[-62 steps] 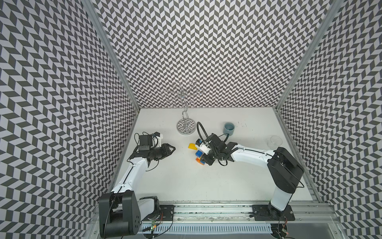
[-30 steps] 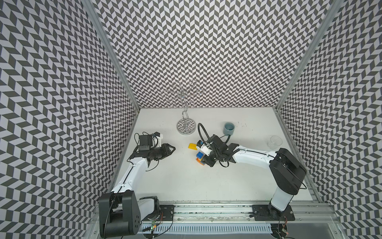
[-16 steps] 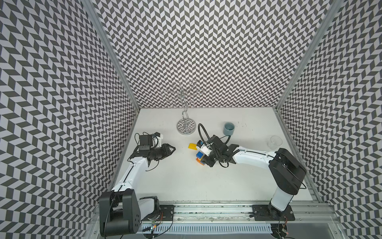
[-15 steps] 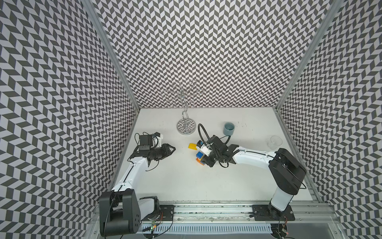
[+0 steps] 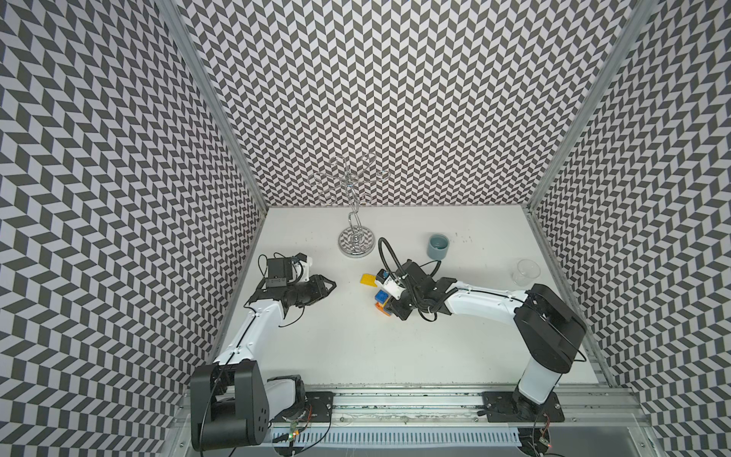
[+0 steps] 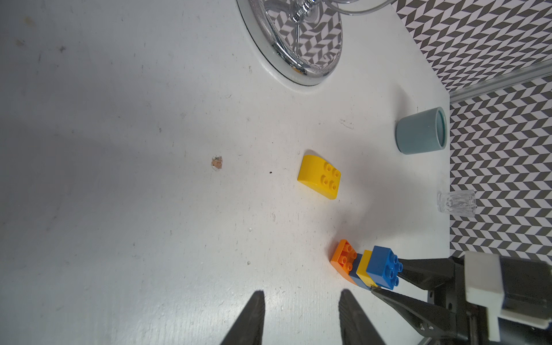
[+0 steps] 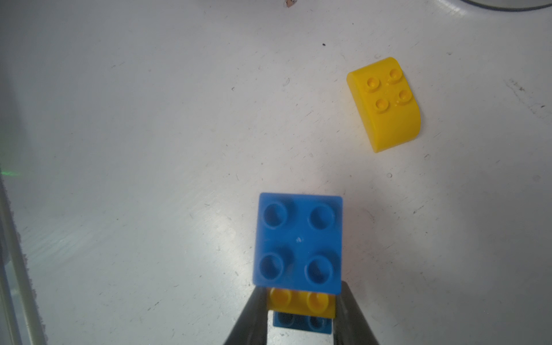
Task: Assemble the letter s with lego
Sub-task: Assemble the lego brick with the lego brick.
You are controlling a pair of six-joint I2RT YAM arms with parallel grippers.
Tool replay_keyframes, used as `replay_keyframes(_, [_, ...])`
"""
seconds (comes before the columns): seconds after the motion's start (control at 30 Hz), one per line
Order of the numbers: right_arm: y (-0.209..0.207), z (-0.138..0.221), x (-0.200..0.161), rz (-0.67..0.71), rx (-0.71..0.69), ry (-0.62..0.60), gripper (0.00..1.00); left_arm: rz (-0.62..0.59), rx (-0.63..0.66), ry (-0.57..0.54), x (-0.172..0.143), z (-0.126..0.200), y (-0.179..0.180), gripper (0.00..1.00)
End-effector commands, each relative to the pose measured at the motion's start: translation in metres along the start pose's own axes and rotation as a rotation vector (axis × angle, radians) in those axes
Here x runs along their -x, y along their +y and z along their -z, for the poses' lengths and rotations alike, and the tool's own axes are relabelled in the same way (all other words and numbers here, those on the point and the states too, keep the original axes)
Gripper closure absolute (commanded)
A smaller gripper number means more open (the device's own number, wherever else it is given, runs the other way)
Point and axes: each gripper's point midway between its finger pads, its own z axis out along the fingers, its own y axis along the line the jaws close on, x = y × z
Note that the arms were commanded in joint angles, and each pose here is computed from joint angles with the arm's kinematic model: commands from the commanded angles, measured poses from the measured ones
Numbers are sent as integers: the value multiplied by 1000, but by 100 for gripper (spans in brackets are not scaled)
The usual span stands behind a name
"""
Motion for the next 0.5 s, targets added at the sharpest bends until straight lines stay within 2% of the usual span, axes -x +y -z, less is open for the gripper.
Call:
replay_keyframes(0.0, [2, -18, -55, -37, 14, 188, 85, -2, -10, 2, -1, -1, 1, 57])
replay_keyframes(0.33, [3, -23, -65, -53, 23, 216, 85, -5, -8, 1, -1, 0, 0, 57])
replay_keyframes(0.47, [1, -18, -59, -52, 6, 192, 83, -5, -7, 0, -1, 0, 0, 57])
